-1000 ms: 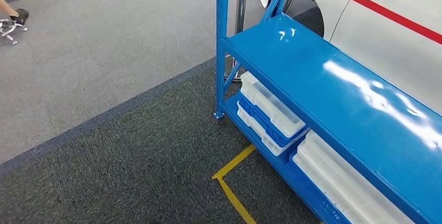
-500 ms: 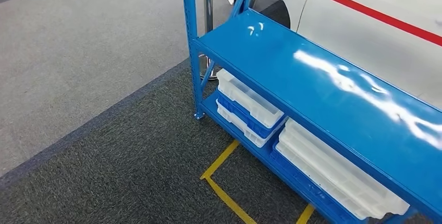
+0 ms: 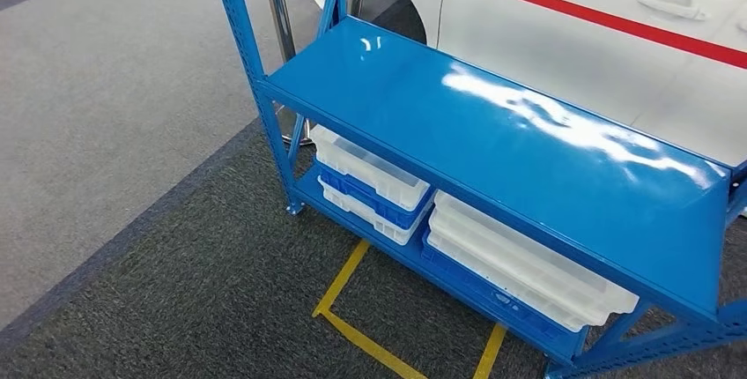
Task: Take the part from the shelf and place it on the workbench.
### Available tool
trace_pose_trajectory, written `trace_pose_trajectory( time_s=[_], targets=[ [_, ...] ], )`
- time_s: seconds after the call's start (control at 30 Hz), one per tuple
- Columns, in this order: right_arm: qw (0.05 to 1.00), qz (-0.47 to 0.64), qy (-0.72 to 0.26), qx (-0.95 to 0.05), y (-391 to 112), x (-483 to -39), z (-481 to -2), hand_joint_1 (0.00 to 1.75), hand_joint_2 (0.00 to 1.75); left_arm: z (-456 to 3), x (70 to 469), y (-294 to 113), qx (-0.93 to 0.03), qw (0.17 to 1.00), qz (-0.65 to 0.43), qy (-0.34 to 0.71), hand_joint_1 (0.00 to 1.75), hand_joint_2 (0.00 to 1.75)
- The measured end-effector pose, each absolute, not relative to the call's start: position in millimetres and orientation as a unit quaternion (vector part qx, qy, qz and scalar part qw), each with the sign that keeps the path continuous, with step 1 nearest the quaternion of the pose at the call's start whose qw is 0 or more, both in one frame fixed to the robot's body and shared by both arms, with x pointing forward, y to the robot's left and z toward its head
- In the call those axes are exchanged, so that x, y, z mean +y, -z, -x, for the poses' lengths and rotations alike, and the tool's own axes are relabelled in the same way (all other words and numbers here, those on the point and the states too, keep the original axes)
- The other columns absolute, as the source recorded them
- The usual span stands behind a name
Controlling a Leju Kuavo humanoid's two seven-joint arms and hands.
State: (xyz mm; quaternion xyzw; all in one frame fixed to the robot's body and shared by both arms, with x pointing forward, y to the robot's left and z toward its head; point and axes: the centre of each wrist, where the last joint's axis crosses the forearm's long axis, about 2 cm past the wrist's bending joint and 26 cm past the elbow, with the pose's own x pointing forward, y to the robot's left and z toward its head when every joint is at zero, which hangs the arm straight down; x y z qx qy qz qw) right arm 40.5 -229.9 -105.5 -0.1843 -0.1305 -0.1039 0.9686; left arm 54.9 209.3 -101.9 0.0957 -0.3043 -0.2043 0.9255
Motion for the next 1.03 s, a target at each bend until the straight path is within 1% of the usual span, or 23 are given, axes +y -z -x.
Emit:
trace_pose_trajectory(
  time_s=[1.03],
  targets=[
    [0.971,0.182,0.089,-0.127,105.6,-229.6,-39.4,0.0,0.0,-53.7,206.7,101.7,-0.302,0.927,-0.093,0.203,0.0,0.0]
  ],
)
